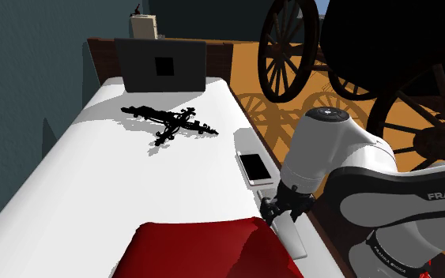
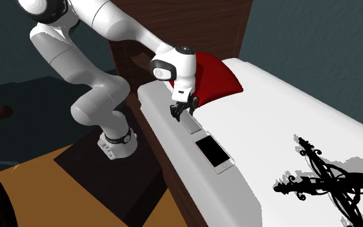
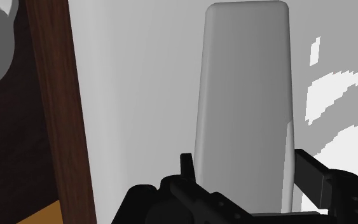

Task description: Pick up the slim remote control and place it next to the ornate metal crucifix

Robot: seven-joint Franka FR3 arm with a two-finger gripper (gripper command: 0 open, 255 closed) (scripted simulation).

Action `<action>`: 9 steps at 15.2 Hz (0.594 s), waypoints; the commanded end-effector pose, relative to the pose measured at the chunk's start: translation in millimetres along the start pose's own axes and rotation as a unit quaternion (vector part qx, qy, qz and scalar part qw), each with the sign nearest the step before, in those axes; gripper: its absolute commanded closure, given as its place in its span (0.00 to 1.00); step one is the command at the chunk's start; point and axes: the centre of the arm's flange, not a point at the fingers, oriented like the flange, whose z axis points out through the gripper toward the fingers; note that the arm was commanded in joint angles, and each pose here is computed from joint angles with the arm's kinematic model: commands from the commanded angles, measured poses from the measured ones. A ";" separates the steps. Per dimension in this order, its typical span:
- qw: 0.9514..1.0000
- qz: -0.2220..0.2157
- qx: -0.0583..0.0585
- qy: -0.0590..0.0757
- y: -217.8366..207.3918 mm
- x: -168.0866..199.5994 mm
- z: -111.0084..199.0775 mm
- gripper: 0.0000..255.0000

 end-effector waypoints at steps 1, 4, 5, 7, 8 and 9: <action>1.000 0.000 0.000 0.000 -0.1 -0.2 0.0 1.00; 1.000 0.000 0.000 0.000 -0.3 -0.1 -15.9 1.00; 1.000 0.000 0.000 0.000 -0.3 0.0 -21.1 1.00; 1.000 0.000 0.000 0.000 -0.4 0.1 -31.7 1.00; 1.000 0.000 0.000 0.000 -0.4 0.1 -37.0 1.00; 1.000 0.000 0.000 0.000 -0.5 0.2 -42.3 1.00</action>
